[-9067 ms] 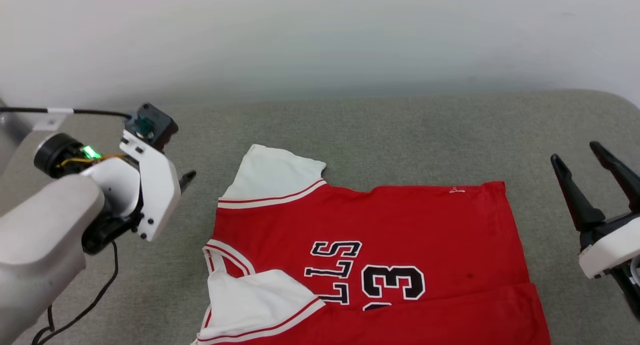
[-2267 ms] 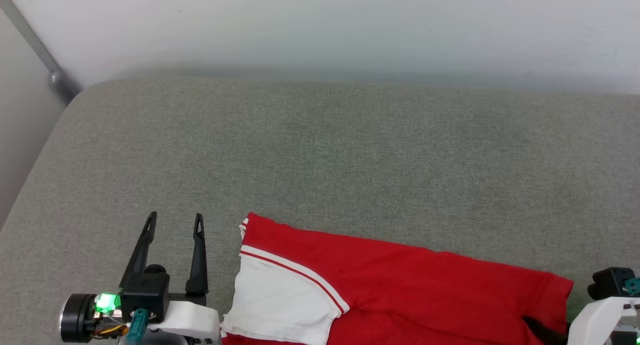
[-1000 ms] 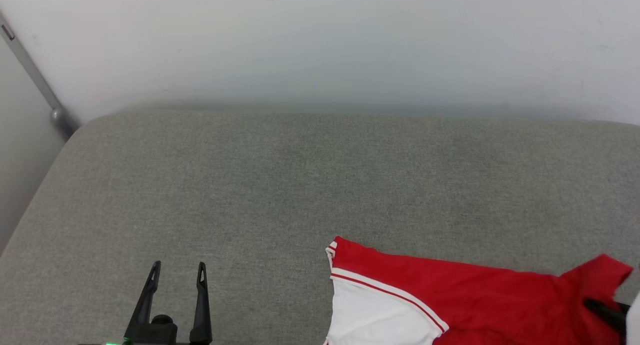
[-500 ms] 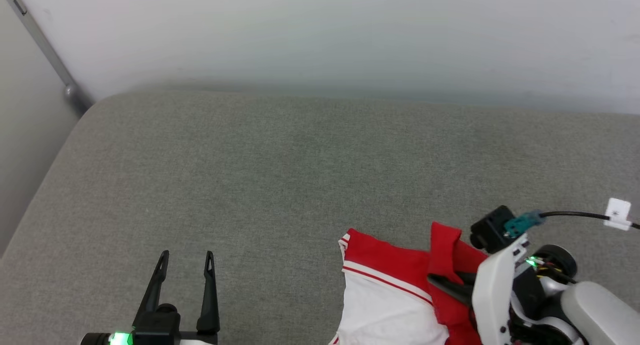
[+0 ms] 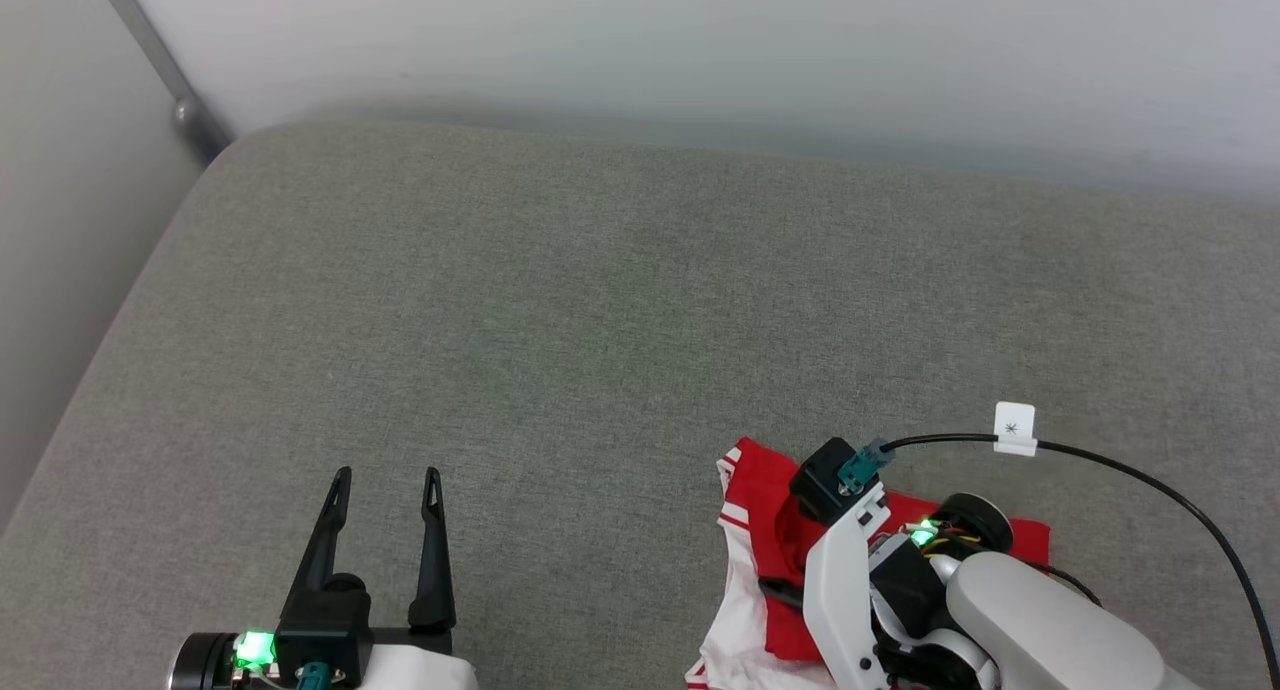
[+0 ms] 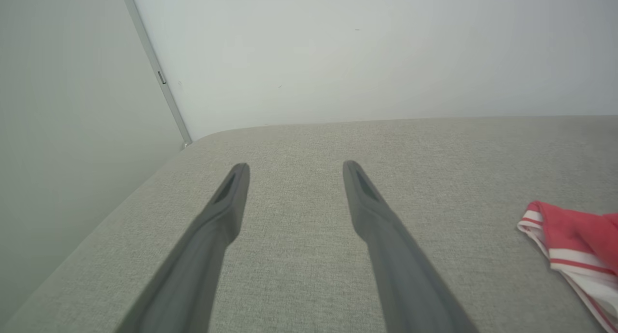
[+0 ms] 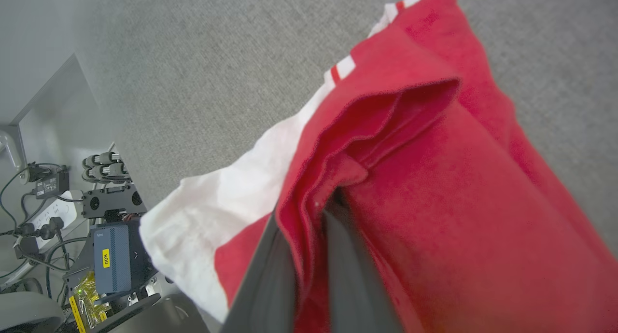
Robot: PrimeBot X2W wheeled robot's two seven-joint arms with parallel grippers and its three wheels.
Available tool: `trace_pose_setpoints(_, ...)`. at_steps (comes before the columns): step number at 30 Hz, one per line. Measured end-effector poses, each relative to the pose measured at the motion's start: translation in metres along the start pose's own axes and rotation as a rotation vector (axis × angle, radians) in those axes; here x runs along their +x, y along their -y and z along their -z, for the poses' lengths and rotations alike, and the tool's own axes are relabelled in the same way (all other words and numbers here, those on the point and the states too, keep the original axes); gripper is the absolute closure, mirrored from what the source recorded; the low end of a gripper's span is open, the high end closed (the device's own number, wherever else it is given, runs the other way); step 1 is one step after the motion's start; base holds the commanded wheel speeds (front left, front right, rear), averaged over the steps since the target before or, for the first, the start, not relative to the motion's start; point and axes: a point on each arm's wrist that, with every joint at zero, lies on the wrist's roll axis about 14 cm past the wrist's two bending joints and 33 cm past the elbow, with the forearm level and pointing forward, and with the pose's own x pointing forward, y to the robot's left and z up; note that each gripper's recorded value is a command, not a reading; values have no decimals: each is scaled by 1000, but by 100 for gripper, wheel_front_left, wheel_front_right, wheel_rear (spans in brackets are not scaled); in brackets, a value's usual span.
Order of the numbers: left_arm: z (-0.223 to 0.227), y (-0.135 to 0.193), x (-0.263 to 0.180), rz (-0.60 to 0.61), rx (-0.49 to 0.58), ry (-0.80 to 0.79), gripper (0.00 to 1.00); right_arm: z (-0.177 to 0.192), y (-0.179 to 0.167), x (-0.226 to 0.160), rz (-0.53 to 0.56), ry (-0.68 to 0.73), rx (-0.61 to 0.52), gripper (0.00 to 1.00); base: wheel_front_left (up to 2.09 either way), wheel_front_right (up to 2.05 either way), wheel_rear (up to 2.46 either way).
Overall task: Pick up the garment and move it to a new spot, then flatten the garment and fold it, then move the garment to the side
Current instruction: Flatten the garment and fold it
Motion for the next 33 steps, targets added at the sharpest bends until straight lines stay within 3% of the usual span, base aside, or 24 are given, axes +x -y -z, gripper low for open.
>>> trace_pose_setpoints(3,1,-1,-1,-7,0,-5,0,7,2,8,9,-16,-6,100,0,0,0)
trace_pose_setpoints(4,1,-2,-1,-10,-1,-4,0,8,1,9,10,-15,-8,73,0,0,0)
trace_pose_setpoints(5,1,-2,-1,-13,-2,-2,0,8,1,9,9,-8,-8,53,0,0,0)
trace_pose_setpoints(6,0,-3,-1,-13,-3,0,0,7,1,9,12,4,-14,0,0,0,0)
trace_pose_setpoints(15,-4,-7,-9,-18,-8,14,0,-61,34,-46,146,409,-94,0,0,0,0)
trace_pose_setpoints(22,-6,1,-15,22,-8,24,0,-92,87,-128,403,743,-129,0,0,0,0)
trace_pose_setpoints(27,-12,9,-12,46,-12,44,0,-71,124,-182,634,886,-102,0,0,0,0)
trace_pose_setpoints(33,-13,15,-12,68,-19,48,0,-33,128,-213,807,958,-9,0,0,0,0)
